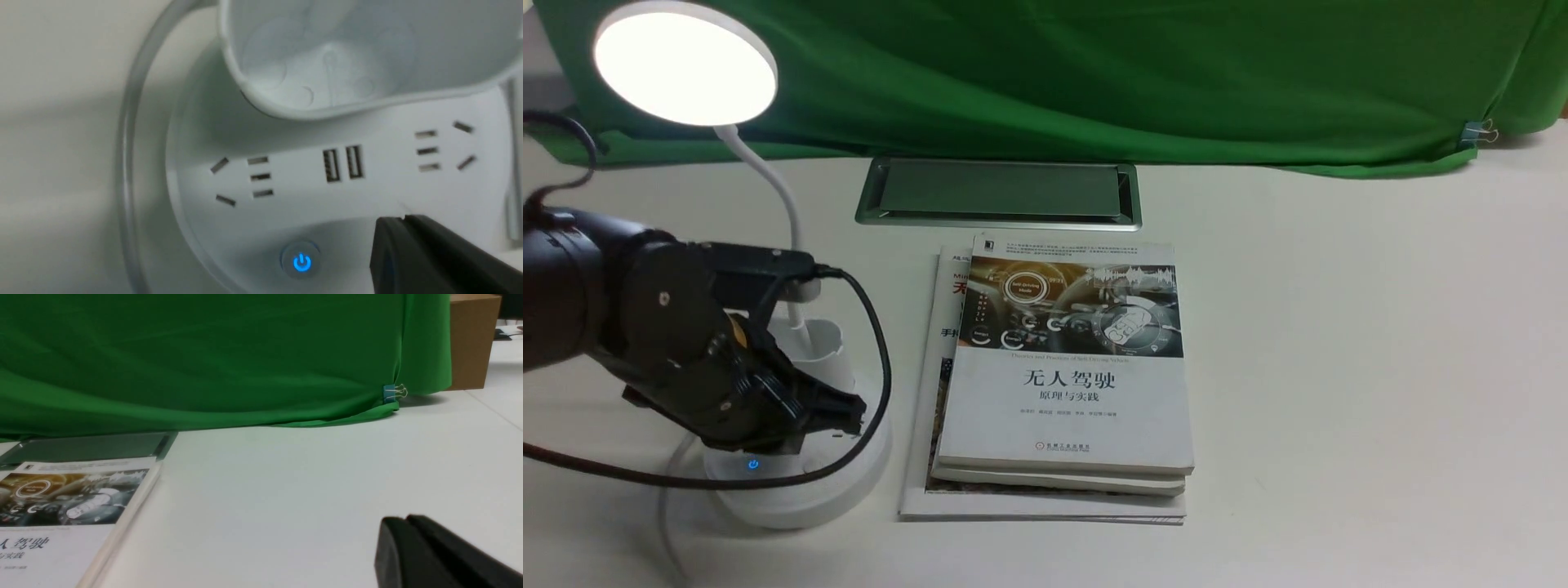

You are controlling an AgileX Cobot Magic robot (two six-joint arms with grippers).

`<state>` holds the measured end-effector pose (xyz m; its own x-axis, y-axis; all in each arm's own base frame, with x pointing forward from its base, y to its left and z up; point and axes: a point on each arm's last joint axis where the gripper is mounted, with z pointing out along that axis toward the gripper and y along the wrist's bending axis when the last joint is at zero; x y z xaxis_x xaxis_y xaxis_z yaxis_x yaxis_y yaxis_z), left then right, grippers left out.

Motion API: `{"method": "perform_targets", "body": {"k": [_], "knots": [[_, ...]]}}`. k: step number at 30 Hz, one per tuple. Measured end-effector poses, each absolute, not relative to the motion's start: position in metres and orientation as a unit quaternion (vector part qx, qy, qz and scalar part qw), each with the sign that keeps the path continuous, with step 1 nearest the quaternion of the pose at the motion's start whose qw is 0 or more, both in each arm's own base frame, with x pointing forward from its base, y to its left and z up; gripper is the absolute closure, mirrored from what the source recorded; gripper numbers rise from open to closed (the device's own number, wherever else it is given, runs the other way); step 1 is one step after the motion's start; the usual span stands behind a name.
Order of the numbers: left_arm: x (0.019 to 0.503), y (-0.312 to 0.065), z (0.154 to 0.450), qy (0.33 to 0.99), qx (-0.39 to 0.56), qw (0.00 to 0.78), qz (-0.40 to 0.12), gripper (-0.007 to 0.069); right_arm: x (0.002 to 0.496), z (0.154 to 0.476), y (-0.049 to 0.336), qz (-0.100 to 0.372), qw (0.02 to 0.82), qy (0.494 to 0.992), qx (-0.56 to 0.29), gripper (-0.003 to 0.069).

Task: Turn off the desk lamp on the white desktop by hand.
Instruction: 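Press the power button on the round power strip under the lamp with the left gripper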

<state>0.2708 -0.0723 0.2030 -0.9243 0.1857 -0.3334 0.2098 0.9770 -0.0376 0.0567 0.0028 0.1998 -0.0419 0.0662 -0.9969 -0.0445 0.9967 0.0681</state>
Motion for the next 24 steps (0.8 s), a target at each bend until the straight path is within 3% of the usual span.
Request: {"method": "perform_targets", "body": {"k": [13,24], "knots": [[0.281,-0.079,0.179,0.985,0.104,0.124,-0.054,0.0624,0.057,0.2,0.003,0.04,0.692,0.721,0.008,0.0624],[0.274,-0.077,0.197,0.982,0.112,0.147,-0.051,0.0624,0.057,0.2,0.003,0.04,0.692,0.721,0.008,0.0624]]}}
